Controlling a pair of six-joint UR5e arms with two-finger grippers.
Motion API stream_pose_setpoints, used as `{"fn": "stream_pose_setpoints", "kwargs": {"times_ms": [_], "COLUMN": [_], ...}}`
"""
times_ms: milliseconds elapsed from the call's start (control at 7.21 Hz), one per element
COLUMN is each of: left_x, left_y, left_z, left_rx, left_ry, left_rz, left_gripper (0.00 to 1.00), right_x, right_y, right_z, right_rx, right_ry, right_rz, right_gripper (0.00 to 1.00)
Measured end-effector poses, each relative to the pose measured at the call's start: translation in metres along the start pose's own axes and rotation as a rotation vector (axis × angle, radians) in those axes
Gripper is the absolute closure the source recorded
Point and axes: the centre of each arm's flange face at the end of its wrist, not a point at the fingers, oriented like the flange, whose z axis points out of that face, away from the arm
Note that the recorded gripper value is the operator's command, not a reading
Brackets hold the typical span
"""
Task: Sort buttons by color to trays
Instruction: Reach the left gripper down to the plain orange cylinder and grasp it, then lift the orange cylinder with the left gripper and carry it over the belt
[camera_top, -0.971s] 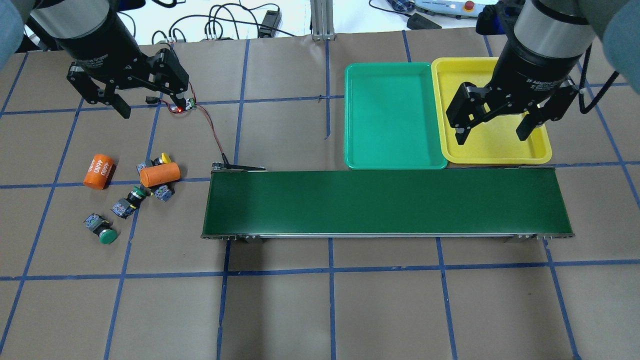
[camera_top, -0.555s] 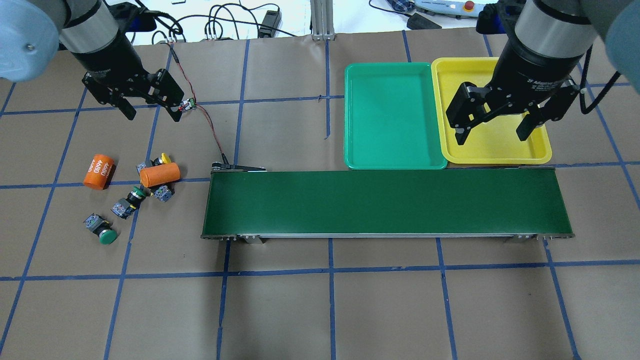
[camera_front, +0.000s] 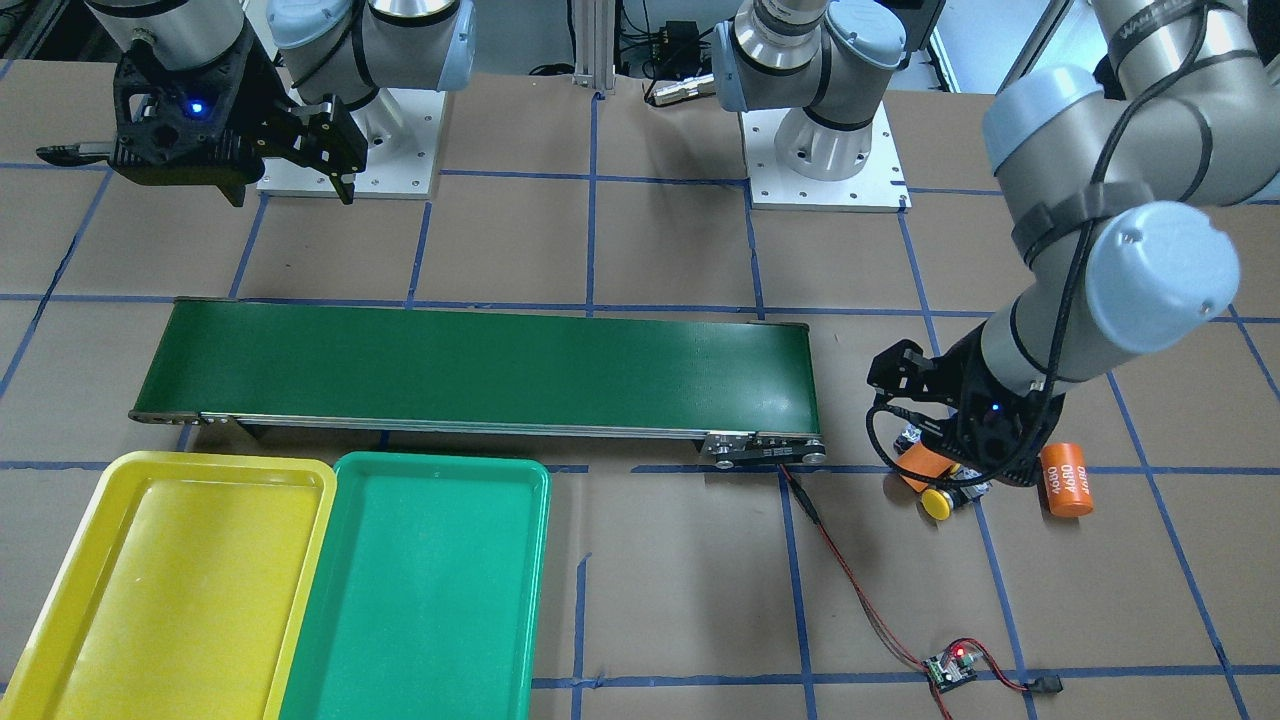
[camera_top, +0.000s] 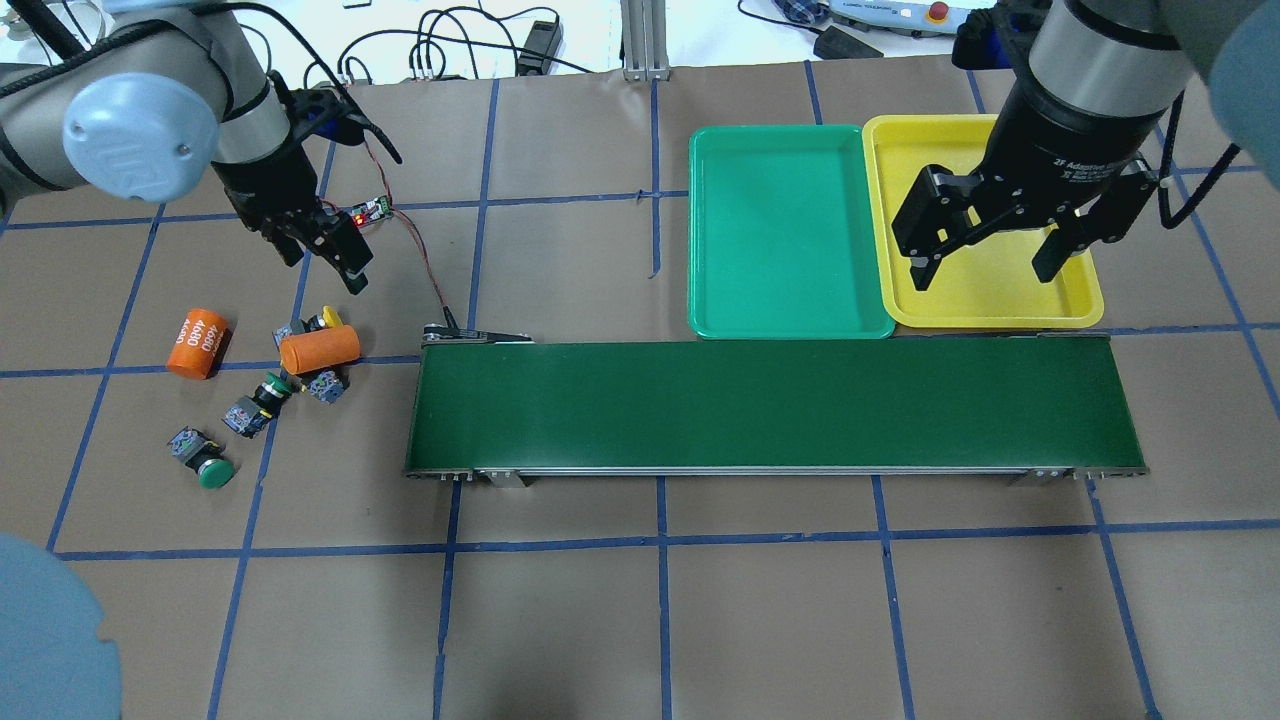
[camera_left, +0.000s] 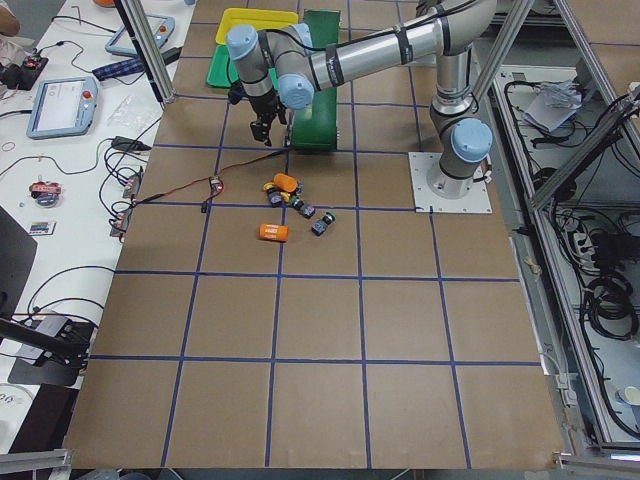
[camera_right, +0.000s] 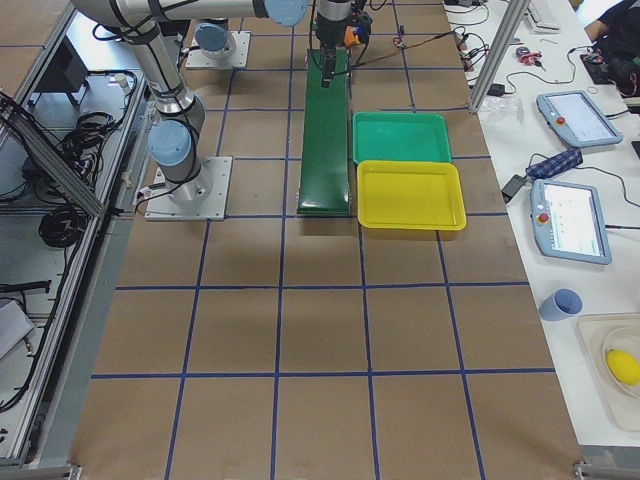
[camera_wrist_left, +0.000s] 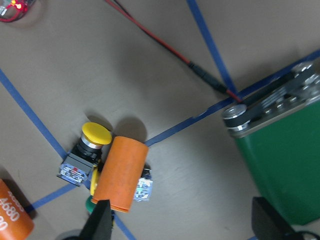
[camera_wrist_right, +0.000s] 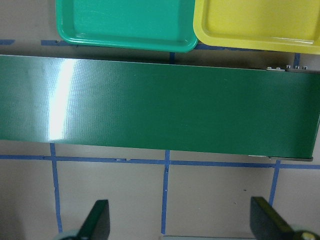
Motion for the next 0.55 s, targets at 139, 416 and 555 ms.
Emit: {"fn": "stream_pose_setpoints", "kwargs": {"times_ms": [139, 416, 555], "left_x": [-0.015, -0.026, -0.024], "left_y": [0.009, 0.020, 0.019], "left_z": [0.034, 0.077, 0.085], "left_rx": [-0.003, 0.008, 0.017], "left_ry": [-0.038, -0.061, -0.056], "left_rz": [0.051, 0.057, 0.057], "left_gripper": [0.00, 0.00, 0.01], "right_x": [0.000, 0.000, 0.000], "right_y": [0.000, 0.000, 0.000], "right_z": [0.000, 0.000, 0.000], "right_rx": [0.002, 0.002, 0.000], "right_ry": [0.001, 0.002, 0.002], "right_rz": [0.000, 0.000, 0.001], "right_gripper": [0.00, 0.00, 0.00]}}
